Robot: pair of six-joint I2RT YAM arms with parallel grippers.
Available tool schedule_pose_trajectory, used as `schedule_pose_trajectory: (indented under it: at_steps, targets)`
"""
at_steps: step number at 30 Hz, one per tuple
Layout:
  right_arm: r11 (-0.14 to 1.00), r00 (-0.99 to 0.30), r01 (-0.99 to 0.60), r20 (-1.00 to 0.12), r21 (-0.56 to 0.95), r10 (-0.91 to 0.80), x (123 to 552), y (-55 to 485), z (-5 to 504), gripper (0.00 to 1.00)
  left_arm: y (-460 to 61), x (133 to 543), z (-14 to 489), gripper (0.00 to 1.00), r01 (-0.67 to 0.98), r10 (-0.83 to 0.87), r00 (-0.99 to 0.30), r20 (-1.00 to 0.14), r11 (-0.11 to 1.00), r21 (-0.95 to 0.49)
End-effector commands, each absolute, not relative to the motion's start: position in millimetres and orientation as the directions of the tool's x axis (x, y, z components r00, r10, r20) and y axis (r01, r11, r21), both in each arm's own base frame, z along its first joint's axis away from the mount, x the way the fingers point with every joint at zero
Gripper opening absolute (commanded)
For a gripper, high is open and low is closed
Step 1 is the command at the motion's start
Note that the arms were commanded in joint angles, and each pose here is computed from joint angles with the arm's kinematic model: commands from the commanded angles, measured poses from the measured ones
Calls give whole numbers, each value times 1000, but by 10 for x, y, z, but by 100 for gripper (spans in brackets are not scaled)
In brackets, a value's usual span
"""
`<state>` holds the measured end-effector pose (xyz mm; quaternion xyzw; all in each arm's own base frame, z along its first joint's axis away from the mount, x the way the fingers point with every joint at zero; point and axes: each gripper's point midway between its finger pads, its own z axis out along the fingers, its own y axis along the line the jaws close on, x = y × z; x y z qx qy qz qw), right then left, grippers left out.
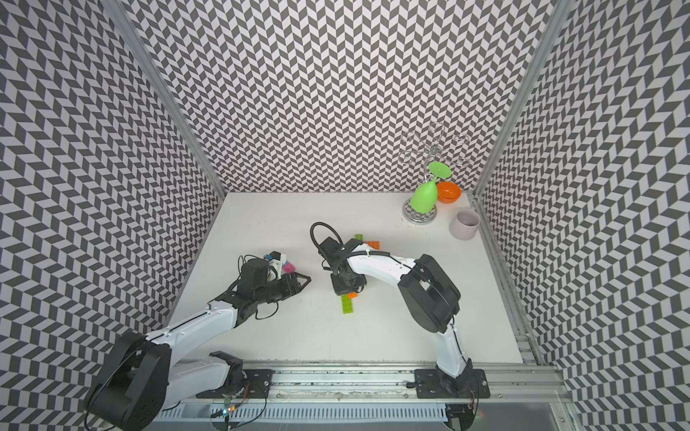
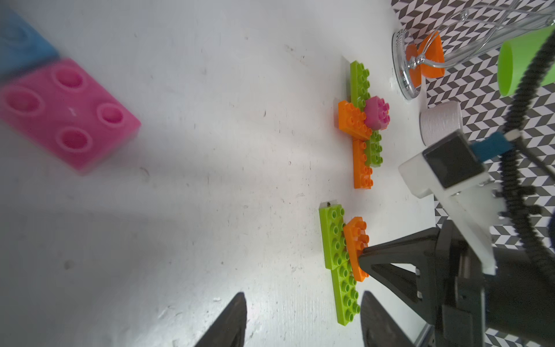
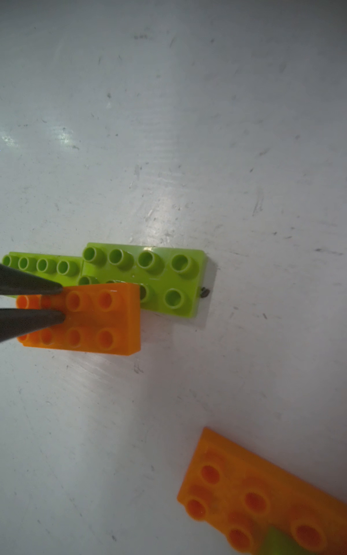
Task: Assemble a small pinwheel with lego
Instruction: Assemble the lego brick with the lego brick.
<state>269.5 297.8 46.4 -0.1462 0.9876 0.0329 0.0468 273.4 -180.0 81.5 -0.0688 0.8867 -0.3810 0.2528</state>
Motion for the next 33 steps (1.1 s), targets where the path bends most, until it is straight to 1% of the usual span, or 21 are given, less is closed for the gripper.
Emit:
schedule_pose_trajectory:
  at_steps: [1,5,14,26,33]
  targets:
    - [956,-954,-279,-144,94,-264,2733,3034,642,8,-1982,2815,902,54,146,-269,-858,-437,689,-710]
    - [956,-952,-280,-152,84,-265,2750,3014,688,8,-2184,2835,828,49,173,-214,-871,-442,709,-684]
    - [973,-965,-226,-147,48,-217,2732,2695,637,8,-2497,2800,607,47,201,-123,-900,-418,734,-648]
    - [970,-970,-219,-131,106,-204,2687,2779,493,8,-2484,2773,569,48,197,-118,-902,-416,744,-638]
    - [967,-970,-228,-111,113,-216,2651,2817,429,8,-2476,2764,551,48,192,-121,-903,-411,744,-640]
